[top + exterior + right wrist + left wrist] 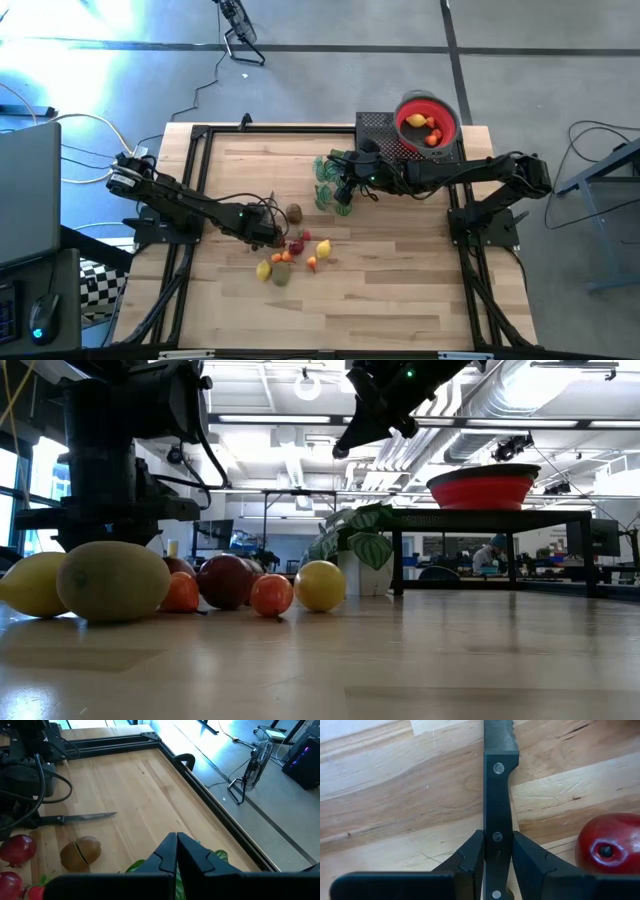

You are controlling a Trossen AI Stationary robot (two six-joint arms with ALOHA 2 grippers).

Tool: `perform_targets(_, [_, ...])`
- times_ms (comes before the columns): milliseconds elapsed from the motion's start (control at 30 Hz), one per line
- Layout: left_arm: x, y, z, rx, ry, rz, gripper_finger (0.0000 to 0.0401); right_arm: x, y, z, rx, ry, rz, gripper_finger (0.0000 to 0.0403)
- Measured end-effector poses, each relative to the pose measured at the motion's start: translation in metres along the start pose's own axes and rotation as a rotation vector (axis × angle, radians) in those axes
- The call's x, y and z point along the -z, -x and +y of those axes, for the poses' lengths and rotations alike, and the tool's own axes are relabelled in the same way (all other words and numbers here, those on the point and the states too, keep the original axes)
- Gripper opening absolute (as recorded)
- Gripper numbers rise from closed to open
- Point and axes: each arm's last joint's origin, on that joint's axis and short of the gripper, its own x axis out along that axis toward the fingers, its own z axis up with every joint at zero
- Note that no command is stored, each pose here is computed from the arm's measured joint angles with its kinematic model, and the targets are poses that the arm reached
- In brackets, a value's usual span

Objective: Pick & Place Fruit
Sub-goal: Put the black knife on the shelf

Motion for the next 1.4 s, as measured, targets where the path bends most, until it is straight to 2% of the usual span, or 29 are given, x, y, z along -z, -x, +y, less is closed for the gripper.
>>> perform_targets(1067, [0.0001, -0.0003, 0.0002, -0.001, -0.003, 0.000, 0.0077, 0.0001, 0.0001, 0.0003, -0.001, 0.000, 0.001, 0.0005])
perform_targets(1400, [-0.0008, 0.0059, -0.0025, -0.035, -0.038, 0.003, 0.0077, 0.0059, 0.0003, -0.0003, 0.004, 0.026, 0.057, 0.0005])
